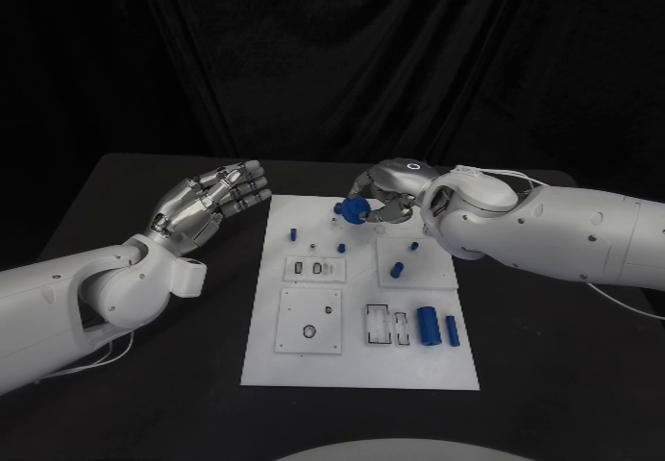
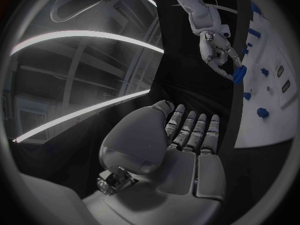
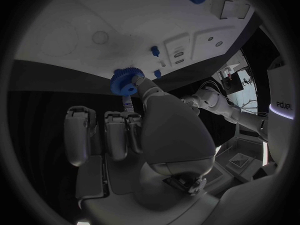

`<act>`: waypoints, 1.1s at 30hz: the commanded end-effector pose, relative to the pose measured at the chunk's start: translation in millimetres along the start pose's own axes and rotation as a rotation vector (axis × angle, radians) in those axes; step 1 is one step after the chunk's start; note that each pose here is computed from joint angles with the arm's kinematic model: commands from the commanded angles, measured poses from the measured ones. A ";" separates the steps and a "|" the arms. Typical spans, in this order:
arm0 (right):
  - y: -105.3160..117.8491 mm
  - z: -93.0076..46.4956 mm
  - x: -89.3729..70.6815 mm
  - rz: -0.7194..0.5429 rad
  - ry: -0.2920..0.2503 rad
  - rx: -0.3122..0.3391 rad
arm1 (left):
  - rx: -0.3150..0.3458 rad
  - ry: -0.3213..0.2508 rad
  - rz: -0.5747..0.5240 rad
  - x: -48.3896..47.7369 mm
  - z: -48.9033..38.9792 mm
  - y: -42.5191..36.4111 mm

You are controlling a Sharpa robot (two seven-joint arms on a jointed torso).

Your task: Assemble the parts on the task board

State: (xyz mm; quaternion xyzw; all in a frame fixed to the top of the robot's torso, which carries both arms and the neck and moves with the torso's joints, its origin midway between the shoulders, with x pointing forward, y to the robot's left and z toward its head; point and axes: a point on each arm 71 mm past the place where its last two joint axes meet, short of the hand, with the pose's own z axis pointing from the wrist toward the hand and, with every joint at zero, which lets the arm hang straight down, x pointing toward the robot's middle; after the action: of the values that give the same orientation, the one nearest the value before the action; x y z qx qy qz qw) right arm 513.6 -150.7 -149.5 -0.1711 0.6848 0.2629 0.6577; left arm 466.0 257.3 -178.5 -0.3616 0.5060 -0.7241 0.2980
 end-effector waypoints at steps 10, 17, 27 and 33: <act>20.5 24.3 7.2 -0.020 0.017 -0.053 | 0.100 0.019 -0.017 3.1 2.9 -4.8; 19.8 30.2 15.0 -0.024 0.046 -0.040 | 0.098 0.020 -0.018 3.5 3.4 -4.3; 20.1 32.4 19.9 -0.025 0.068 -0.032 | 0.097 0.019 -0.018 3.5 3.0 -4.3; 20.4 34.0 22.8 -0.025 0.080 -0.027 | 0.095 0.020 -0.019 3.9 3.1 -4.1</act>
State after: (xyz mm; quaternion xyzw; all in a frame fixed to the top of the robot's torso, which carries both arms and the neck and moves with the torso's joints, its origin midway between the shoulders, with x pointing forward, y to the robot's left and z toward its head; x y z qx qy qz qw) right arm 527.4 -111.5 -166.9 -0.1963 0.6990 0.2625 0.6355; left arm 467.8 253.3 -179.1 -0.3595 0.5068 -0.7262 0.2942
